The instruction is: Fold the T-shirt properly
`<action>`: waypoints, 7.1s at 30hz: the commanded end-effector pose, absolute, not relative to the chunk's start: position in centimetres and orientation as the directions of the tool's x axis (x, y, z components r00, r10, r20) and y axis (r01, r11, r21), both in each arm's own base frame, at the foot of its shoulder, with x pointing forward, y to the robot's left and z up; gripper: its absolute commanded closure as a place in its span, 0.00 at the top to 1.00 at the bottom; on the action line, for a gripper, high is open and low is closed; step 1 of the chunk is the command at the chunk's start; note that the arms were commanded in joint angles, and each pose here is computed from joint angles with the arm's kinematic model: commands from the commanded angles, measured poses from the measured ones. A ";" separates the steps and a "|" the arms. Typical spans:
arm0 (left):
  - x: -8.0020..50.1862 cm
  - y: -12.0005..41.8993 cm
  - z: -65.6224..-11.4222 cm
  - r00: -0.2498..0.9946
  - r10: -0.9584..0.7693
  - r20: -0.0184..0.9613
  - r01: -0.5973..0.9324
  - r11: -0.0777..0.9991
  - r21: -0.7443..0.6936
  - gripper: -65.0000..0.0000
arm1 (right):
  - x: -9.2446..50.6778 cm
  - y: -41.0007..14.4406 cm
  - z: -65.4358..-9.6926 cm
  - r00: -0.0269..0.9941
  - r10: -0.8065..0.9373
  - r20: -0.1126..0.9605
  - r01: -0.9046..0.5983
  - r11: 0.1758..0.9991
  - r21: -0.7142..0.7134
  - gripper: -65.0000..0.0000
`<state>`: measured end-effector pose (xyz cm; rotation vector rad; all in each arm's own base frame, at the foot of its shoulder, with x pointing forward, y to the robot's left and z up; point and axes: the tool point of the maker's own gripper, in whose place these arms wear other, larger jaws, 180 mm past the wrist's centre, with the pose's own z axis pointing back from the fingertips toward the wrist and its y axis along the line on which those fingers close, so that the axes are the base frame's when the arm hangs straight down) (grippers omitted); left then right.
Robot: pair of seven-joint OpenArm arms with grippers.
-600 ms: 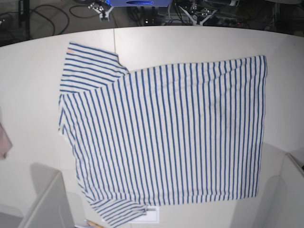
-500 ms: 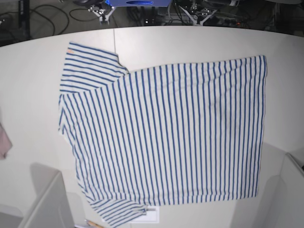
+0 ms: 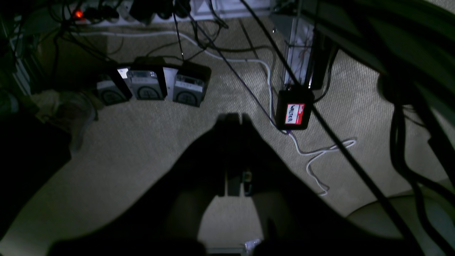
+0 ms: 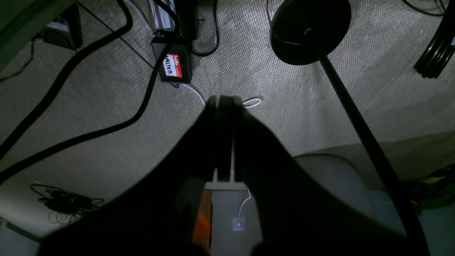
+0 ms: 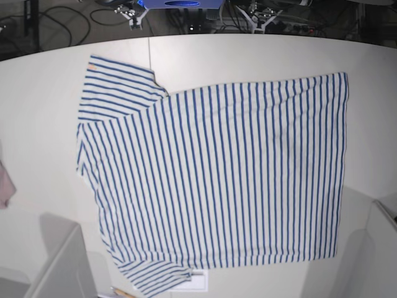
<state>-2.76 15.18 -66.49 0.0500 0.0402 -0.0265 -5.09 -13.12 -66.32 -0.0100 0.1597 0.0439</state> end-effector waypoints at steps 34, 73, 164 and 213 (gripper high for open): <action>-9.8 20.1 -64.0 0.997 -0.075 0.016 0.073 0.990 0.123 0.00 | -11.3 -18.8 -64.5 0.990 0.056 -0.127 -0.068 0.993 -0.093 0.00; 2.0 26.6 -37.5 0.736 0.023 0.677 -0.127 0.986 0.105 0.00 | 11.8 -28.5 -39.9 0.844 -0.145 0.516 0.330 0.900 -0.286 0.00; 11.8 36.5 -38.5 0.458 0.674 0.579 -0.535 0.730 -0.425 0.75 | 14.9 -20.4 -47.7 0.799 -0.584 0.144 0.441 0.731 0.521 0.00; 12.6 32.2 -40.9 0.666 0.510 0.545 -0.426 0.859 -0.283 0.00 | 13.0 -22.3 -42.9 0.765 -0.574 0.292 0.414 0.786 0.458 0.00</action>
